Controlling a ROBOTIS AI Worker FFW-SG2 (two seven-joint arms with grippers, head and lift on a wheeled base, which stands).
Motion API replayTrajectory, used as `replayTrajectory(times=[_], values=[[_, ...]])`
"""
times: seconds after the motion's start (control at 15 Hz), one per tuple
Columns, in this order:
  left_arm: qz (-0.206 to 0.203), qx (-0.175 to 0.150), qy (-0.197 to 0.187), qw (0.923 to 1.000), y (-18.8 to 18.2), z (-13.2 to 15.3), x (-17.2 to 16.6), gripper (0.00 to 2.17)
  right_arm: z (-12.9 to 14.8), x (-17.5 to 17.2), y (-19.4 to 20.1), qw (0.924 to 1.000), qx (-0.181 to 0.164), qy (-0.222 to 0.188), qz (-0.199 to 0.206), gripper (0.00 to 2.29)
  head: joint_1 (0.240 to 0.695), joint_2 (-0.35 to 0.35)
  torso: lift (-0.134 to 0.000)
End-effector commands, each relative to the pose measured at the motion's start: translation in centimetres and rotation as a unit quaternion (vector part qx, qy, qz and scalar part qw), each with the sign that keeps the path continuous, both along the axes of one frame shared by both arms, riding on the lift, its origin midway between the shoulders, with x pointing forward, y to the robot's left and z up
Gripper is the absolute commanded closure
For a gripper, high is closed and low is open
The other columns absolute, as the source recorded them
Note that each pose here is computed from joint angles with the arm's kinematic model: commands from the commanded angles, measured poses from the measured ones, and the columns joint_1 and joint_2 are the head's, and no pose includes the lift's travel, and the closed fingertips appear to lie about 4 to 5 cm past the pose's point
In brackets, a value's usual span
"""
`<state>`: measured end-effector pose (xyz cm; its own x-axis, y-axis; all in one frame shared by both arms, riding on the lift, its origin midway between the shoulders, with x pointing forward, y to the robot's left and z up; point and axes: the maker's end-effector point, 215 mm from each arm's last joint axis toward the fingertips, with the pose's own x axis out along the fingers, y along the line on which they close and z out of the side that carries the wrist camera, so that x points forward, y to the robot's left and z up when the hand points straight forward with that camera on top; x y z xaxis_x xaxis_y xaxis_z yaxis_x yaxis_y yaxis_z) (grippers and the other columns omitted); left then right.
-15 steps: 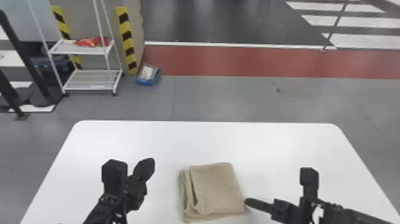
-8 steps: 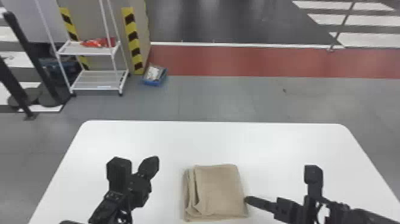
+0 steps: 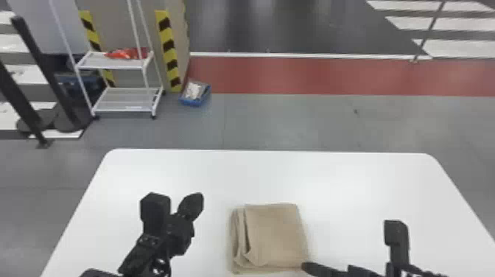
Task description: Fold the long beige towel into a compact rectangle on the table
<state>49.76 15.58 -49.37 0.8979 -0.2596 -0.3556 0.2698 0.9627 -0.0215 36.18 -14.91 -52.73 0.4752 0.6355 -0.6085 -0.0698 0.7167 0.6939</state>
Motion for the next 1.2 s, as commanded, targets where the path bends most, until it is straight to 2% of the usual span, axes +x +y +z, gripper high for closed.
replayTrajectory(times=[0.0, 0.33, 0.53, 0.67, 0.93, 1.13], values=[[0.0, 0.001, 0.0, 1.0, 0.2, -0.1, 0.0, 1.82, -0.8, -0.7, 1.0, 1.0, 0.003, 0.007, 0.006, 1.65, 0.695, 0.006, 0.0], [-0.001, 0.002, 0.0, 1.0, 0.2, 0.1, -0.1, 1.82, -3.2, 0.5, -0.2, 0.9995, -0.018, 0.024, -0.004, 1.65, 0.695, 0.016, 0.0], [-0.002, 0.001, 0.001, 1.0, 0.1, 0.0, -0.3, 1.82, -3.7, 2.1, -0.5, 0.9994, -0.025, 0.02, -0.01, 1.65, 0.695, 0.008, 0.0], [-0.002, 0.001, 0.002, 1.0, 0.1, -0.1, -0.4, 1.82, -3.2, 4.7, -1.0, 0.9993, -0.03, -0.006, -0.02, 1.65, 0.695, 0.005, 0.0], [-0.006, -0.001, 0.002, 1.0, -0.1, 0.0, -0.9, 1.82, -2.3, 9.4, -2.3, 0.998, -0.052, -0.023, -0.029, 1.65, 0.695, -0.011, 0.0], [-0.007, -0.002, 0.006, 1.0, -0.3, -0.4, -1.4, 1.82, -1.1, 14.4, -3.4, 0.9951, -0.069, -0.056, -0.042, 1.65, 0.695, -0.023, 0.0]])
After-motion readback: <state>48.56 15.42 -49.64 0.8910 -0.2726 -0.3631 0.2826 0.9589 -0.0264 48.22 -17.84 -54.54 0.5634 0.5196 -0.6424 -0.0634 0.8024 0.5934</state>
